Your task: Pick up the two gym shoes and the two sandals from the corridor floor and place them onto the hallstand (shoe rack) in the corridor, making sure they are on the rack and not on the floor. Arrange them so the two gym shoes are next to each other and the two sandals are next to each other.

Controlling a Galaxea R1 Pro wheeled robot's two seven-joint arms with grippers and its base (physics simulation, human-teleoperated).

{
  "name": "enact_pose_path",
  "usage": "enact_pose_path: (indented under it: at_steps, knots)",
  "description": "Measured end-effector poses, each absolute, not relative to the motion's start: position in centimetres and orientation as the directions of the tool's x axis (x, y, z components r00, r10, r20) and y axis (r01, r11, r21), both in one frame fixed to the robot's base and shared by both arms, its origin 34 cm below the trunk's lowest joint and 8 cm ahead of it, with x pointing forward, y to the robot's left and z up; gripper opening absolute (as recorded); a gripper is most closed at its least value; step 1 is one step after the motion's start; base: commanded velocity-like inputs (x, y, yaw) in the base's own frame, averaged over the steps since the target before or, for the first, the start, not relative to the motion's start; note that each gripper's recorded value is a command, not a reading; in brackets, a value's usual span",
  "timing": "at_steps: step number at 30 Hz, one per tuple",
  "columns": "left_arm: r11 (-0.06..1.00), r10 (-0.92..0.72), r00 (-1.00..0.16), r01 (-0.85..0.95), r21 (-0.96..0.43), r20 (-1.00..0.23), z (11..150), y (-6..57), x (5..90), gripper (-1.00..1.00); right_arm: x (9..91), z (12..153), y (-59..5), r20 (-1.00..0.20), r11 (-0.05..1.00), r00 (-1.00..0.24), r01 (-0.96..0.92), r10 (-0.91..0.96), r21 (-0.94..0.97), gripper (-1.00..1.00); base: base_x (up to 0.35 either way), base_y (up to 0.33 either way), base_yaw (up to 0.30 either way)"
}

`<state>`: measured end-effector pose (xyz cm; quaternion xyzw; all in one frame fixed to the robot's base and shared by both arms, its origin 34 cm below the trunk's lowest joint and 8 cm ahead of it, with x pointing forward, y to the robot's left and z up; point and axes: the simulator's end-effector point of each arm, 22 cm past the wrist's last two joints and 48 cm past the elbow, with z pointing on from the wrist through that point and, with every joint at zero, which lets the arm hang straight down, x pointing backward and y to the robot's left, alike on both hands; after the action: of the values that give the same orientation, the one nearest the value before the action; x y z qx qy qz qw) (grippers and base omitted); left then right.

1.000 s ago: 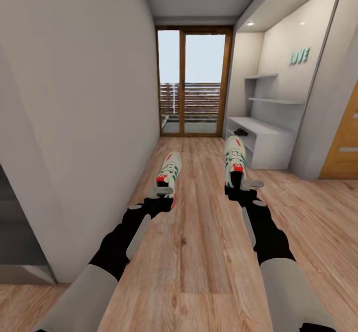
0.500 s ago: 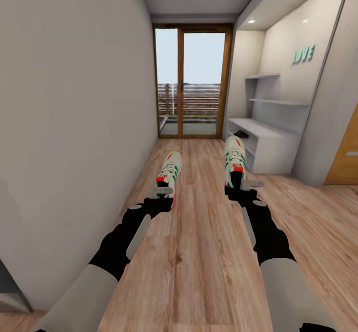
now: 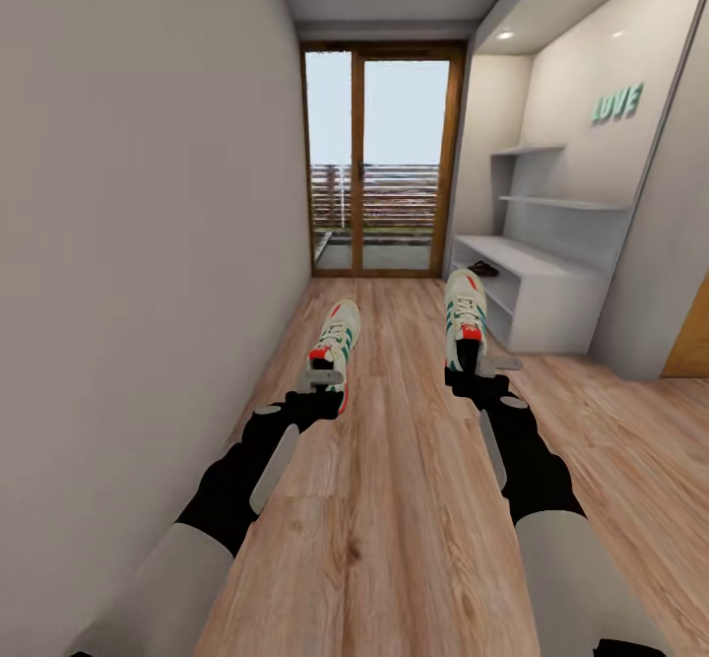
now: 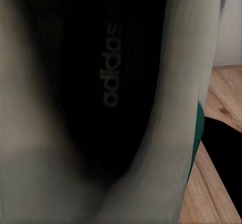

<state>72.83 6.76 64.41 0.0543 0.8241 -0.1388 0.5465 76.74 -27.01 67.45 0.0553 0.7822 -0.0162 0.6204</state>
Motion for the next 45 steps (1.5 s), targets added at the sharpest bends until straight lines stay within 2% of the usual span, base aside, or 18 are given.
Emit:
enact_pose_path:
  at_steps: [45]
  knots:
    - [0.955,-0.063,-0.400,0.241,-0.172,-0.914,64.19,6.75,72.86,-1.00,76.79,67.21,-26.92,-0.971,0.994,-0.228,0.105,0.066,0.043,-1.00,0.345,0.000,0.000]
